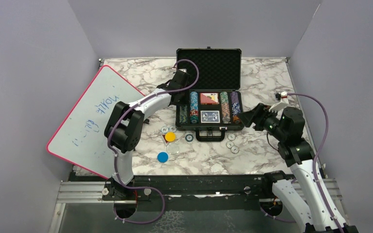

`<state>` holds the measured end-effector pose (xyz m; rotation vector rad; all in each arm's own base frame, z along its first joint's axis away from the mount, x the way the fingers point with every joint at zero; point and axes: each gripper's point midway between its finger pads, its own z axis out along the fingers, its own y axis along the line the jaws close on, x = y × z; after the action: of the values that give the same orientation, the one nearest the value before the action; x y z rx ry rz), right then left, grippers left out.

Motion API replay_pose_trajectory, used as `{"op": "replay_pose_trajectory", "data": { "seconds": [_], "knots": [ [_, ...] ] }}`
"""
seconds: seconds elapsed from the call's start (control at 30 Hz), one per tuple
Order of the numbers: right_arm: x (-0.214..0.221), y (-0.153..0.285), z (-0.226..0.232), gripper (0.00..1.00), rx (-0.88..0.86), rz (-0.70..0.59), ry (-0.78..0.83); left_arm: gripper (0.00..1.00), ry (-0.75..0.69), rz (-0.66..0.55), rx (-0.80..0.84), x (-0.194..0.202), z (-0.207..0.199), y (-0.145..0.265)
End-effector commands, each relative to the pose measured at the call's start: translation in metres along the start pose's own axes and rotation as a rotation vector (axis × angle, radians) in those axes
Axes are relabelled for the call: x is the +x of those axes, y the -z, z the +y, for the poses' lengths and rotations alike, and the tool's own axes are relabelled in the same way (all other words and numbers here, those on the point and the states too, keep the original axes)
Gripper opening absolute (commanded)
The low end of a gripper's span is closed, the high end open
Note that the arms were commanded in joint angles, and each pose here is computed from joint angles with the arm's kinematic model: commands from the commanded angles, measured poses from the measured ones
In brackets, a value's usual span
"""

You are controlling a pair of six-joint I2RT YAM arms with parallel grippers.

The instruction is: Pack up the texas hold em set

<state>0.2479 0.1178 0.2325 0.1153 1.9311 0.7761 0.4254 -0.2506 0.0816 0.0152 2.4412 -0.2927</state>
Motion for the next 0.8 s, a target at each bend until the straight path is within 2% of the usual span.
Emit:
{"op": "replay_pose_trajectory", "data": {
  "seconds": [0.0, 0.23, 0.4, 0.53, 0.77],
  "knots": [
    [-0.007, -0.001, 0.000, 0.71, 0.005, -0.032, 0.007, 0.42, 0.006, 0.039, 0.055, 0.000, -0.016, 0.003],
    [-0.008, -0.001, -0.001, 0.79, 0.015, -0.031, 0.004, 0.76, -0.002, -0.006, 0.056, -0.018, -0.018, 0.018],
    [-0.004, -0.004, -0.005, 0.80, 0.029, -0.003, 0.015, 0.78, -0.015, -0.065, 0.052, -0.039, -0.019, 0.035],
    [0.004, -0.007, -0.014, 0.79, 0.068, 0.063, 0.038, 0.75, -0.010, -0.120, 0.096, -0.051, -0.023, 0.064],
    [0.032, -0.017, -0.046, 0.77, 0.203, 0.218, 0.027, 0.74, -0.023, -0.232, 0.169, -0.041, -0.011, 0.125]
  ]
}}
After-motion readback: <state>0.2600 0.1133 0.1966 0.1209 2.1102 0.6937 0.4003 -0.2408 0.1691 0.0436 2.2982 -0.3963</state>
